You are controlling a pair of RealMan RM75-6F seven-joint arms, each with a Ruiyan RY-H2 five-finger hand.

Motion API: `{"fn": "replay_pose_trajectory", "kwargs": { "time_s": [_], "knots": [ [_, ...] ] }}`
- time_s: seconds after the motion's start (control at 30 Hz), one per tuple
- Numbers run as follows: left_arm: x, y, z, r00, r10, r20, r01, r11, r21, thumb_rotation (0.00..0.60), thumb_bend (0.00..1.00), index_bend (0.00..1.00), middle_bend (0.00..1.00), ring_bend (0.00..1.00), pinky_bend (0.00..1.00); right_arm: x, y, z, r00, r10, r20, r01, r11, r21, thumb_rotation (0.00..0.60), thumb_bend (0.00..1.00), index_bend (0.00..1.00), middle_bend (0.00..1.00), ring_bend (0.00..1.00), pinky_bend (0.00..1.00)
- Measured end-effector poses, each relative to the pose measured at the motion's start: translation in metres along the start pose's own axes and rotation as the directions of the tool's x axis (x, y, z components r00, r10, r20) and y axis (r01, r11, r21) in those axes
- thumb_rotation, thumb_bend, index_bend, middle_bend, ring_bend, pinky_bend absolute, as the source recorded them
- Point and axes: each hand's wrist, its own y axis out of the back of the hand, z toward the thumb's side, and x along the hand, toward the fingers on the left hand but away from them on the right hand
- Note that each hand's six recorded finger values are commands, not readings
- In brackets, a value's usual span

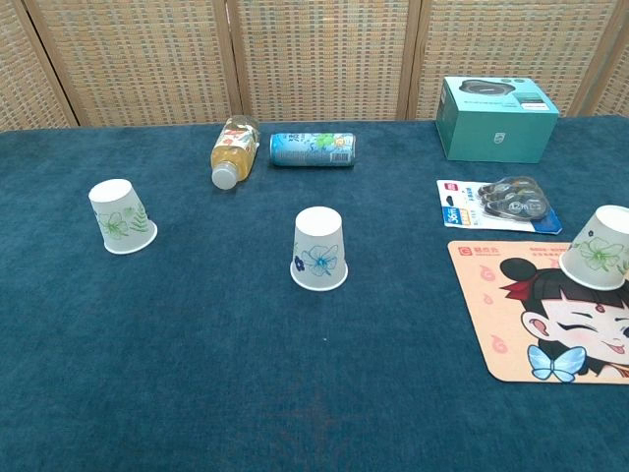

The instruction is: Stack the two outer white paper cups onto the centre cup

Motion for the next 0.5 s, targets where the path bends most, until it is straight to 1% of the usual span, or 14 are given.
{"fn": "replay_pose_trajectory", "kwargs": {
  "time_s": [0.23, 0.33, 0.43, 0.5],
  "knots": [
    [0.0, -0.002, 0.0, 1.0, -0.019, 0.007, 0.019, 1.0, -0.009, 0.6, 0.03, 0.0, 0.0, 0.0, 0.0, -0.001, 0.002, 0.001, 1.0, 0.002, -0.006, -0.002, 1.0, -0.003, 0.6, 0.0, 0.0, 0.0, 0.0, 0.0],
    [0.002, -0.002, 0.0, 1.0, -0.019, 0.005, 0.019, 1.0, -0.003, 0.6, 0.03, 0.0, 0.0, 0.0, 0.0, -0.003, 0.0, 0.003, 1.0, 0.011, -0.016, -0.011, 1.0, -0.019, 0.6, 0.0, 0.0, 0.0, 0.0, 0.0],
    [0.003, -0.004, -0.001, 1.0, -0.022, 0.002, 0.022, 1.0, 0.004, 0.6, 0.03, 0.0, 0.0, 0.0, 0.0, -0.011, -0.004, 0.007, 0.999, 0.036, -0.04, -0.038, 0.997, -0.061, 0.6, 0.0, 0.01, 0.0, 0.0, 0.0],
    [0.004, -0.005, -0.001, 1.0, -0.025, -0.001, 0.025, 1.0, 0.009, 0.6, 0.03, 0.0, 0.0, 0.0, 0.0, -0.021, -0.01, 0.011, 0.995, 0.069, -0.066, -0.075, 0.994, -0.085, 0.6, 0.0, 0.06, 0.02, 0.0, 0.0]
  ]
}}
